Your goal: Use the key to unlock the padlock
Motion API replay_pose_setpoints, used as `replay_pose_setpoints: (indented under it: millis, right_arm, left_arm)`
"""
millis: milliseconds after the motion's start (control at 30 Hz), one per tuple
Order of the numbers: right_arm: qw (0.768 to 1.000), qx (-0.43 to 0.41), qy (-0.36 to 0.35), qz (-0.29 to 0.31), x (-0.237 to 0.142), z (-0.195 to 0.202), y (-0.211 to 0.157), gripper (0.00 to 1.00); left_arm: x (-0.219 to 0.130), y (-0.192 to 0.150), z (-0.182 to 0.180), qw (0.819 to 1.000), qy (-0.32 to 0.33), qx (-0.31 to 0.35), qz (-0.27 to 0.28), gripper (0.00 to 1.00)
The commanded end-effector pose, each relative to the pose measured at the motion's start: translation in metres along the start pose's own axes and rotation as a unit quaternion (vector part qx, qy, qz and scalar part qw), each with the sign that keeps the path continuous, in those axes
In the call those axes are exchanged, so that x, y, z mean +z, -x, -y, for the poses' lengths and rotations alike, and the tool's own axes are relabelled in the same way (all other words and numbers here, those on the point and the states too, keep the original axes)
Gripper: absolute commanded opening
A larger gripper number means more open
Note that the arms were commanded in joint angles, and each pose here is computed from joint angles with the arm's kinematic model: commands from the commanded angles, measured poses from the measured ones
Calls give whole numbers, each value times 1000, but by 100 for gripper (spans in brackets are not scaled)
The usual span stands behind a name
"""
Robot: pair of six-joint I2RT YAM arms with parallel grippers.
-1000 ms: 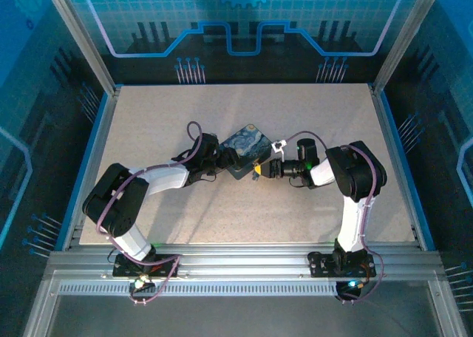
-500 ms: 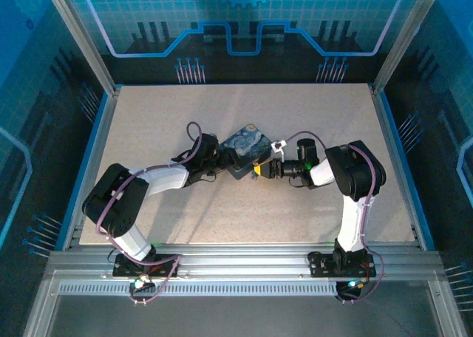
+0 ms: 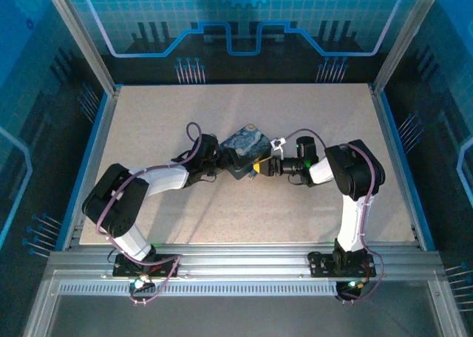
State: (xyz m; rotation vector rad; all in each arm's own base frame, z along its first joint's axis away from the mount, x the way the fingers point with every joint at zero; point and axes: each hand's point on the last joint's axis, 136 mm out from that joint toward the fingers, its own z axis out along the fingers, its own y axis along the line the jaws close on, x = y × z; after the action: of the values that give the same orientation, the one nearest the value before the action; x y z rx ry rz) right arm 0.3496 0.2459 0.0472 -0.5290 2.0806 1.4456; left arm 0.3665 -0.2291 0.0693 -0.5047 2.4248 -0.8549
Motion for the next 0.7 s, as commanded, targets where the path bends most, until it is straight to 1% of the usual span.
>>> replay_pose_setpoints:
  millis: [0,267,500,667]
  right_arm:
    - [1000,-1,10,-7,8,0,-3,50]
    - [1000,1,7,-17,5,0,-12,41]
    - [1000,7,-2,-14,2,4,-12,30]
    - [1000,12,-4,-14,3,7,-11,17]
  left_arm:
    - [3,-26,-28,998,51,2,-40,62]
    - [2,-26,-28,998,52,4,-40,62]
    - [2,-25,-27,998,51,5,-39,62]
    - [2,-24,-27,998,51,5,-38,62]
